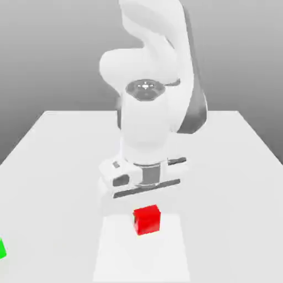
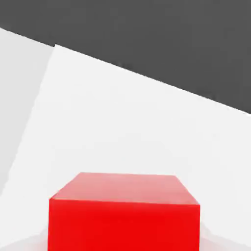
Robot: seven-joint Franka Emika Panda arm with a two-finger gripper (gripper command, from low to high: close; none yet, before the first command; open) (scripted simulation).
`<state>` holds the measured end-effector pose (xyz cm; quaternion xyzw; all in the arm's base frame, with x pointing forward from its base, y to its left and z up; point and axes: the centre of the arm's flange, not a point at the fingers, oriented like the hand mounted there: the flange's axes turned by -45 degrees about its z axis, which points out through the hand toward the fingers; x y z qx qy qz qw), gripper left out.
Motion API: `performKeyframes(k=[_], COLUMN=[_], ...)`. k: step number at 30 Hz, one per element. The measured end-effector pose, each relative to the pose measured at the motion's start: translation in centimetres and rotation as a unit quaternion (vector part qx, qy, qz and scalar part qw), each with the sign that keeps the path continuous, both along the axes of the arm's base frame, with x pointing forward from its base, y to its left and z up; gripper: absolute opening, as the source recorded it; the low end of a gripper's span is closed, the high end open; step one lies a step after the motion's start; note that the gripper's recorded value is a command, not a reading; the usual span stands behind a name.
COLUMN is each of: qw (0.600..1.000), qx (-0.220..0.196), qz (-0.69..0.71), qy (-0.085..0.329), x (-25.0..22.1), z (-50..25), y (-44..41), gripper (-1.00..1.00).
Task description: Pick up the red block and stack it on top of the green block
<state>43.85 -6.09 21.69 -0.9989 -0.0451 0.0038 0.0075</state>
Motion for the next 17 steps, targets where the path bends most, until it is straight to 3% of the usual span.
performKeyframes(k=[4,9,13,14,17], qw=[0.987,0.941,0.907,0.906,0.906], qx=[0.001,-0.003,-0.007,-0.008,-0.008], qz=[-0.160,-0.339,-0.420,-0.424,-0.424], qy=[0.002,0.001,-0.001,-0.001,-0.001], x=[1.5,0.0,-1.4,-1.6,-1.6], z=[0.8,2.1,-2.1,-3.0,-3.0], y=[-9.8,-22.2,-28.2,-28.4,-28.4], gripper=[-1.00,-1.00,-1.00,1.00,1.00])
